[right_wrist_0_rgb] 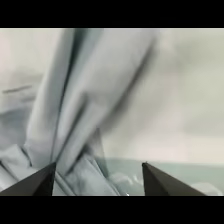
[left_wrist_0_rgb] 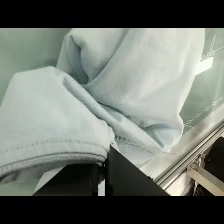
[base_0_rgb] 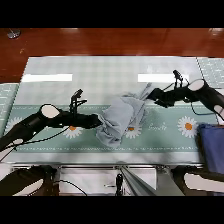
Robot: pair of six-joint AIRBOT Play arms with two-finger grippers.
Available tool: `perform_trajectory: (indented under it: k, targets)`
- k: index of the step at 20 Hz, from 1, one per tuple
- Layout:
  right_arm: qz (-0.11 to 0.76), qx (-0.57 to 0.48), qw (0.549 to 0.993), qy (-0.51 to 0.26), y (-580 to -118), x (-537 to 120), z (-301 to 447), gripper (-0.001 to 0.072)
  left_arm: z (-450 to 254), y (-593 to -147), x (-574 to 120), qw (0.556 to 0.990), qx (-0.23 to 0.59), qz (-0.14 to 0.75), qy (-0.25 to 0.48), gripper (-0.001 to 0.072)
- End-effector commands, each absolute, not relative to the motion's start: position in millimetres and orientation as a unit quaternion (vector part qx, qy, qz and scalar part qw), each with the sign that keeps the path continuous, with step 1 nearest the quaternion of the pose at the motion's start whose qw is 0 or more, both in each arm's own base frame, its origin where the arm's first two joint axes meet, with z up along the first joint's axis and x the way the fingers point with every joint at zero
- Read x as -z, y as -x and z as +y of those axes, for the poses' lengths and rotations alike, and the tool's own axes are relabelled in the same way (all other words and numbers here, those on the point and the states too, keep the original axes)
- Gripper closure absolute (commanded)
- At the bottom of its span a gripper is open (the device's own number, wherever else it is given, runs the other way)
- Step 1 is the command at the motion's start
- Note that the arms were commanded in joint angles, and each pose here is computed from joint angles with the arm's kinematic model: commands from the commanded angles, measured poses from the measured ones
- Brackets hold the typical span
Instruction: Fold the shirts.
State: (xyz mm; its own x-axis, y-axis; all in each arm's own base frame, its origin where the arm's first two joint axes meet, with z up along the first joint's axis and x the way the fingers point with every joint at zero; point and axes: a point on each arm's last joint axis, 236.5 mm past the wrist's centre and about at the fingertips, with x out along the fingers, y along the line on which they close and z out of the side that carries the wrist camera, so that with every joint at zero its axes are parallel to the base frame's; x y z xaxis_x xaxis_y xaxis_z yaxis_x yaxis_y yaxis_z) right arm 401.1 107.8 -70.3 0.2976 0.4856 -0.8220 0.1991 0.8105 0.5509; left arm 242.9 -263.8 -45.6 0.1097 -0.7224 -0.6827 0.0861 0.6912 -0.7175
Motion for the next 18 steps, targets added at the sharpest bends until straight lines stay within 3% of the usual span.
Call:
perform_trajectory:
  k: [1,5,7,12,13,16,18]
  targets:
    - [0.585,-0.096,0.743,-0.31,-435.1,73.9,113.7,0.0093,-264.1,-242.7,44.9,0.695,0.292,0.601,0.265,0.0686]
    - [0.589,-0.095,0.727,-0.339,-452.3,85.7,121.3,0.0093,-264.2,-242.7,44.8,0.695,0.292,0.601,0.265,0.0686]
    - [0.593,-0.098,0.716,-0.355,-454.6,90.8,127.0,0.0151,-264.1,-242.9,44.9,0.695,0.292,0.601,0.265,0.0686]
    - [0.594,-0.118,0.713,-0.354,-454.2,94.3,133.5,0.0652,-264.2,-243.1,44.5,0.696,0.292,0.601,0.265,0.0686]
    - [0.588,-0.131,0.717,-0.351,-456.9,90.3,136.1,0.0688,-264.4,-243.9,43.4,0.696,0.293,0.599,0.265,0.0686]
    - [0.581,-0.167,0.727,-0.326,-466.8,60.7,140.7,0.0688,-261.5,-267.8,15.0,0.714,0.304,0.568,0.273,0.0686]
    - [0.547,-0.191,0.763,-0.286,-489.1,5.9,136.3,0.0688,-247.7,-307.2,-40.4,0.754,0.324,0.501,0.274,0.0686]
